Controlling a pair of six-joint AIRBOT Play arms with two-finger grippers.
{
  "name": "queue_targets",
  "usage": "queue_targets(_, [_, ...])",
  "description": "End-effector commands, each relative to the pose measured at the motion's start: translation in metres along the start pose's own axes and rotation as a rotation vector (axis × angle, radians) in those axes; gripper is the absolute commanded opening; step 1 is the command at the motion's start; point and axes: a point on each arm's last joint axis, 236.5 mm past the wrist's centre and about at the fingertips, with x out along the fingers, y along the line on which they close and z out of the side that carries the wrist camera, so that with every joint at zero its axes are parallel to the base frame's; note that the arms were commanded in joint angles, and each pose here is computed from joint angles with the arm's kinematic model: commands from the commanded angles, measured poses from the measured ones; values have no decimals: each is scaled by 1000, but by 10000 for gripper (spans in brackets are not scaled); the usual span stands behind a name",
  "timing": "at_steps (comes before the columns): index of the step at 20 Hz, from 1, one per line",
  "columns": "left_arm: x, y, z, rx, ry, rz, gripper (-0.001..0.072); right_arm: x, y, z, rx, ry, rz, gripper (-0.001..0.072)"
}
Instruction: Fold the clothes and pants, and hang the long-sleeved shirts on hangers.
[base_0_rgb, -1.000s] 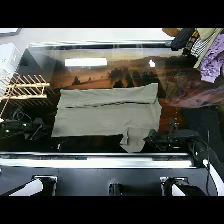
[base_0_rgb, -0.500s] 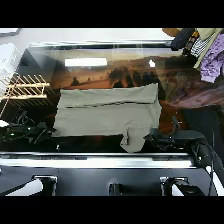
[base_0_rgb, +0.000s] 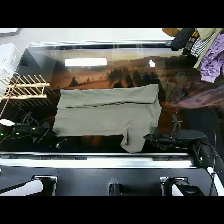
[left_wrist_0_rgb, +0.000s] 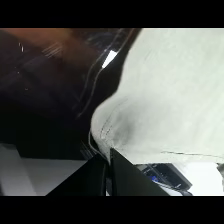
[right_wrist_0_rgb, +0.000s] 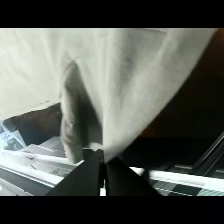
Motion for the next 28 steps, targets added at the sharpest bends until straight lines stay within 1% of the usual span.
queue_targets(1, [-11, -13, -8, 29, 17, -23, 12, -15, 10, -2, -88, 10, -23, 22])
queue_targets(3, [-31, -22, -12, 44, -25, -13, 12, -35, 10, -10, -138, 22, -96, 22])
queue_targets(6, [-79, -17, -21, -4, -149, 68, 12, -74, 3, -32, -216, 33, -223, 22])
queue_targets(9, [-112, -28, -29, 10, -269, 84, 11, -105, 9, -60, -237, 28, -263, 22])
queue_targets(11, [-121, -37, -30, 38, -308, 76, 12, -115, 19, -58, -255, -37, -247, 22])
queue_targets(14, [-129, -53, -13, 79, -361, 62, 12, -108, 30, -19, -252, -148, -210, 22])
queue_targets(16, [-134, -69, 11, 119, -419, 54, 11, -92, 34, 14, -241, -179, -181, 22])
queue_targets(18, [-131, -83, 37, 154, -442, 53, 11, -76, 31, 45, -222, -184, -188, 23])
queue_targets(23, [-90, -109, 100, 213, -383, 62, 11, -49, 31, 124, -222, -197, -221, 23])
queue_targets(28, [-48, -141, 157, 305, -317, 83, 11, -28, 29, 172, -207, -179, -242, 23])
